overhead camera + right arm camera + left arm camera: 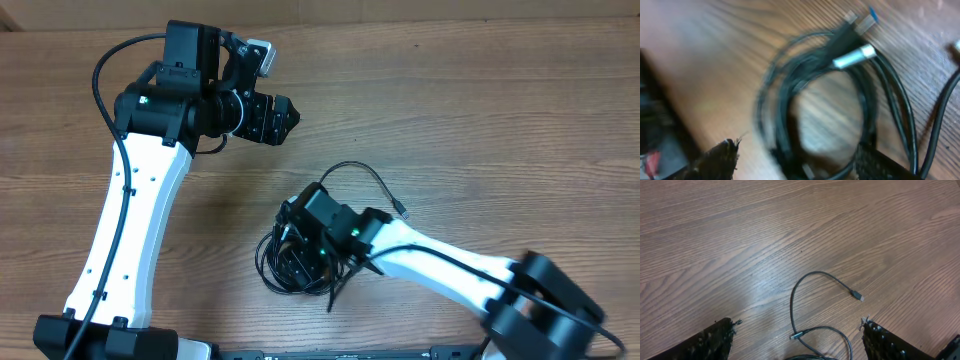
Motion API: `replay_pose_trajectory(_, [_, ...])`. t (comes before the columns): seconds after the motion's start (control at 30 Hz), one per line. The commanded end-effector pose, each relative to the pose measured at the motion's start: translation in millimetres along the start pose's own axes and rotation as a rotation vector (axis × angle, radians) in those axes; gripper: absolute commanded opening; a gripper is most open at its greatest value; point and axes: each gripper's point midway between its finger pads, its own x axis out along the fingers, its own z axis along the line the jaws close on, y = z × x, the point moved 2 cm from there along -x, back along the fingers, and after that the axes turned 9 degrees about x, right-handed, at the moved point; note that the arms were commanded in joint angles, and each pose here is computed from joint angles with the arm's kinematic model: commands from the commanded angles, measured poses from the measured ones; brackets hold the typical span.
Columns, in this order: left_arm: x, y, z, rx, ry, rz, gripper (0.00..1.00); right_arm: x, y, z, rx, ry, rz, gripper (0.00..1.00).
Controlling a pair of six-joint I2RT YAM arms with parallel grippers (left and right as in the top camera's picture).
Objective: Untangle cables
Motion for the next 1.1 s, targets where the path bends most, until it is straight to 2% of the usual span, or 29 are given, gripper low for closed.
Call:
replay_pose_trajectory(0.0, [3, 2, 1, 0.018, -0.004, 0.008, 0.83, 20, -4, -17, 0.084, 0.069, -0.004, 0.71])
replay_pose_trajectory(0.1, [3, 1, 2, 0.02, -0.007, 0.006, 0.83, 27, -1, -20, 0.095, 0.079, 0.014, 0.68])
replay_pose_trajectory(0.53, [3, 1, 10, 0.023, -0.064, 0.011, 0.86, 32, 9, -4, 0.094, 0.066, 0.03, 0.68])
replay_pose_trajectory(0.7, [3, 2, 13, 0.023, -0.079, 0.015, 0.86, 33, 11, -7, 0.072, 0.134, 0.012, 0.72])
replay_pose_trajectory(1.07, [3, 2, 13, 0.023, -0.079, 0.014, 0.87, 15, -20, 2, 0.022, 0.197, -0.068, 0.73])
